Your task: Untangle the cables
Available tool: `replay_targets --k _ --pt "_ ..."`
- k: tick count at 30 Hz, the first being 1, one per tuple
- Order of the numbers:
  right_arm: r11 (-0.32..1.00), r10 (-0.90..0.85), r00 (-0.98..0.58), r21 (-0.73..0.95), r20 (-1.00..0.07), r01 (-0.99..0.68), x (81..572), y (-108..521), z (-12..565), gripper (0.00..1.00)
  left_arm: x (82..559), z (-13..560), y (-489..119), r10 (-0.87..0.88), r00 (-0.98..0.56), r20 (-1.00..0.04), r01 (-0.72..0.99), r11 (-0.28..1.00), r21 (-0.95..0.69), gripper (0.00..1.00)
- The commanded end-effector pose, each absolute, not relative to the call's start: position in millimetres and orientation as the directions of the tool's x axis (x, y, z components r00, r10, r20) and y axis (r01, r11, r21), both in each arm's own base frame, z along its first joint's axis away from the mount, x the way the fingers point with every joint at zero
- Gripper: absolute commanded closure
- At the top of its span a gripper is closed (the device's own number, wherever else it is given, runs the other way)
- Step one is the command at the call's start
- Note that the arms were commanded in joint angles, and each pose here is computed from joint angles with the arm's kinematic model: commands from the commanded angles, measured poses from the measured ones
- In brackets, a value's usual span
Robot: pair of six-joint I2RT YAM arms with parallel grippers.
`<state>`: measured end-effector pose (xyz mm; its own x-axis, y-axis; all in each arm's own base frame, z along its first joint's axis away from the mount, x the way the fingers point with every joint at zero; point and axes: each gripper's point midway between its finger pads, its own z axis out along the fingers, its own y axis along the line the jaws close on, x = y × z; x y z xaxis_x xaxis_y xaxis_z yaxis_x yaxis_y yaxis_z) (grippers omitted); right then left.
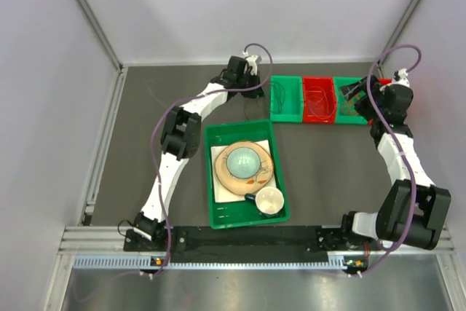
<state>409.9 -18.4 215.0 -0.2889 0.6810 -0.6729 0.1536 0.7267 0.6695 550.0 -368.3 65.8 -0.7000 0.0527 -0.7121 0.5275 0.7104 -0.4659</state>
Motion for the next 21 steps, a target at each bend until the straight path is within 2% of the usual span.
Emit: replay_targets --k 1,5,12,15,21 --pt "0.732 0.674 -0.261 0.672 -0.691 0.112 414.3 -18.2 227.7 0.11 559.6 156.6 -373.6 0.002 -0.564 -0.826 0.598 0.691 -0.406 1.0" --pt "0.734 0.673 -0.258 0.671 -0.693 0.111 413.3 -18.3 229.0 0.11 547.4 219.8 -380.5 -0.014 -0.467 -0.884 0.64 0.685 -0.349 1.0" --pt "0.733 0.672 -0.267 0.67 -0.69 0.113 411.4 -16.3 225.3 0.11 529.9 276.1 -406.5 -0.058 -0.376 -0.925 0.687 0.653 -0.32 1.0" --pt "0.733 0.673 -0.27 0.671 -0.689 0.114 411.3 -16.0 224.0 0.11 524.0 281.3 -425.3 -0.065 -0.361 -0.93 0.707 0.631 -0.318 1.0" --pt "0.731 0.673 -0.276 0.674 -0.686 0.109 410.5 -14.6 223.8 0.11 538.9 233.8 -446.8 -0.055 -0.38 -0.924 0.66 0.683 -0.312 1.0"
